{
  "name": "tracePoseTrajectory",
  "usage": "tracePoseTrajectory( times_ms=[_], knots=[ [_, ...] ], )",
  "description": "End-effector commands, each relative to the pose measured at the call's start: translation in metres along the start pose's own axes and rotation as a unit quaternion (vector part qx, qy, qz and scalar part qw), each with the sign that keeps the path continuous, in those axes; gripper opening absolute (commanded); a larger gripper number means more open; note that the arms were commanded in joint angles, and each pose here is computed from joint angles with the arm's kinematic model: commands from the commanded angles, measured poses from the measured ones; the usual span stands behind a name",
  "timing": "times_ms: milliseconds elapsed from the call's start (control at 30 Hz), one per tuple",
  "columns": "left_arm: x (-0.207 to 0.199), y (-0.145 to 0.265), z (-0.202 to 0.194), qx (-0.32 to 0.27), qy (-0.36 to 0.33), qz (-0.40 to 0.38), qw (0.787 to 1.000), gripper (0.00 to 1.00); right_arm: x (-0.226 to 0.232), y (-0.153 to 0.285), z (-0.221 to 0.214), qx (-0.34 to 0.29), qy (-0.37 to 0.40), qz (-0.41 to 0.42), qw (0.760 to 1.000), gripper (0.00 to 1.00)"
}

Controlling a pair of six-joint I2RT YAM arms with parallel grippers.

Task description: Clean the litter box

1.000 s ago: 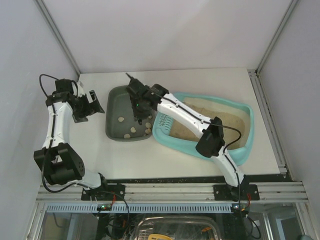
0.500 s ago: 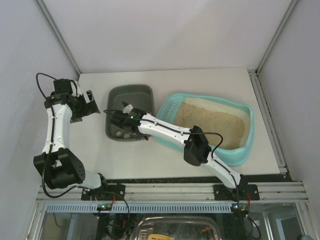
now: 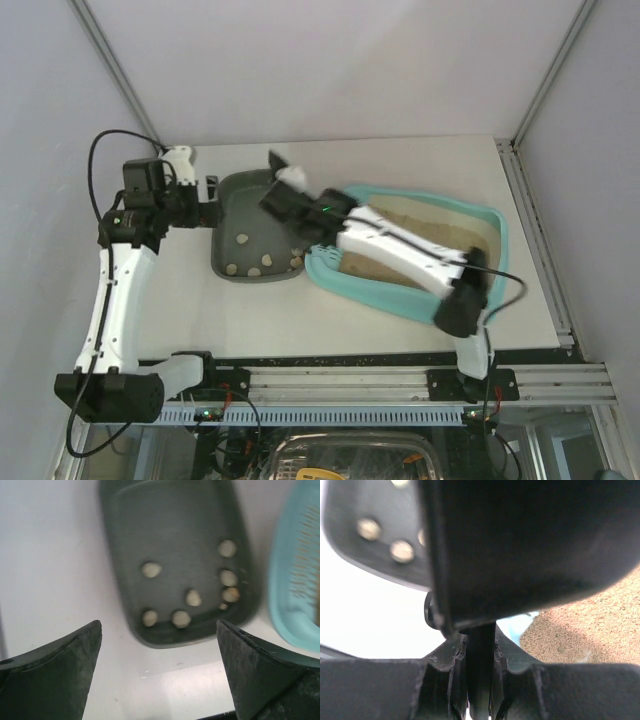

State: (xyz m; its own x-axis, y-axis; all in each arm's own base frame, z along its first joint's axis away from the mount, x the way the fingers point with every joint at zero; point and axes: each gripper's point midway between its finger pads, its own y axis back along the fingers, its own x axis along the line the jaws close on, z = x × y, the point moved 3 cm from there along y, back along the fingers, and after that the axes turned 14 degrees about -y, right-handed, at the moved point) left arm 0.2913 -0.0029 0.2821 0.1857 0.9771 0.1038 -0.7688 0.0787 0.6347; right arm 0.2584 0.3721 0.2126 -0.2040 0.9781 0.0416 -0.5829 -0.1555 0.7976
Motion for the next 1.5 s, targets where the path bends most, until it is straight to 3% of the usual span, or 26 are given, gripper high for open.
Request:
tracePoseTrajectory(
  times_ms=[0,133,200,267,367,467,633,800,1033,1100,1167,1200,1267,1300,1333,1467],
  knots=[
    [-0.060,0.026,0.026,-0.056,-0.123,-0.137,0.981,1.00,-0.030,0.089,0.063,-0.080,-0.131,0.139,0.978,0.00],
    [-0.122,0.028,0.027,-0.034,-0.218,-0.199,0.955,1.00,-0.083,0.104,0.038,-0.050,-0.188,0.144,0.970,0.00],
    [-0.164,0.030,0.021,-0.031,-0.282,-0.246,0.927,1.00,-0.116,0.112,0.021,-0.038,-0.233,0.151,0.960,0.00],
    [-0.203,0.037,0.009,-0.043,-0.357,-0.317,0.878,1.00,-0.153,0.129,0.001,-0.039,-0.284,0.175,0.942,0.00],
    [-0.252,0.050,-0.006,-0.108,-0.457,-0.412,0.781,1.00,-0.197,0.150,-0.018,-0.067,-0.341,0.190,0.918,0.00],
    [-0.293,0.045,-0.015,-0.130,-0.512,-0.446,0.722,1.00,-0.228,0.164,-0.036,-0.080,-0.373,0.174,0.908,0.00],
    [-0.350,0.018,-0.025,-0.055,-0.515,-0.524,0.676,1.00,-0.249,0.162,-0.069,-0.067,-0.410,0.150,0.897,0.00],
    [-0.381,-0.012,-0.043,-0.050,-0.552,-0.533,0.639,1.00,-0.254,0.161,-0.084,-0.062,-0.422,0.150,0.892,0.00],
    [-0.390,-0.015,-0.069,-0.048,-0.605,-0.576,0.548,1.00,-0.264,0.163,-0.088,-0.063,-0.427,0.152,0.889,0.00],
    [-0.386,-0.014,-0.073,-0.047,-0.621,-0.582,0.523,0.92,-0.268,0.162,-0.087,-0.064,-0.432,0.150,0.887,0.00],
    [-0.379,-0.016,-0.080,-0.044,-0.647,-0.584,0.489,0.74,-0.273,0.161,-0.087,-0.067,-0.439,0.144,0.884,0.00],
    [-0.374,-0.017,-0.083,-0.040,-0.661,-0.584,0.469,0.61,-0.275,0.159,-0.087,-0.067,-0.441,0.138,0.884,0.00],
    [-0.362,-0.021,-0.092,-0.029,-0.693,-0.589,0.415,0.22,-0.277,0.157,-0.088,-0.061,-0.449,0.131,0.882,0.00],
    [-0.357,-0.027,-0.095,-0.021,-0.709,-0.582,0.397,0.07,-0.277,0.156,-0.088,-0.058,-0.453,0.129,0.880,0.00],
    [-0.353,-0.033,-0.096,-0.013,-0.723,-0.574,0.385,0.01,-0.277,0.155,-0.089,-0.054,-0.458,0.130,0.878,0.00],
    [-0.341,-0.062,-0.088,0.002,-0.754,-0.558,0.346,0.00,-0.266,0.146,-0.104,-0.011,-0.487,0.155,0.860,0.00]
  ],
)
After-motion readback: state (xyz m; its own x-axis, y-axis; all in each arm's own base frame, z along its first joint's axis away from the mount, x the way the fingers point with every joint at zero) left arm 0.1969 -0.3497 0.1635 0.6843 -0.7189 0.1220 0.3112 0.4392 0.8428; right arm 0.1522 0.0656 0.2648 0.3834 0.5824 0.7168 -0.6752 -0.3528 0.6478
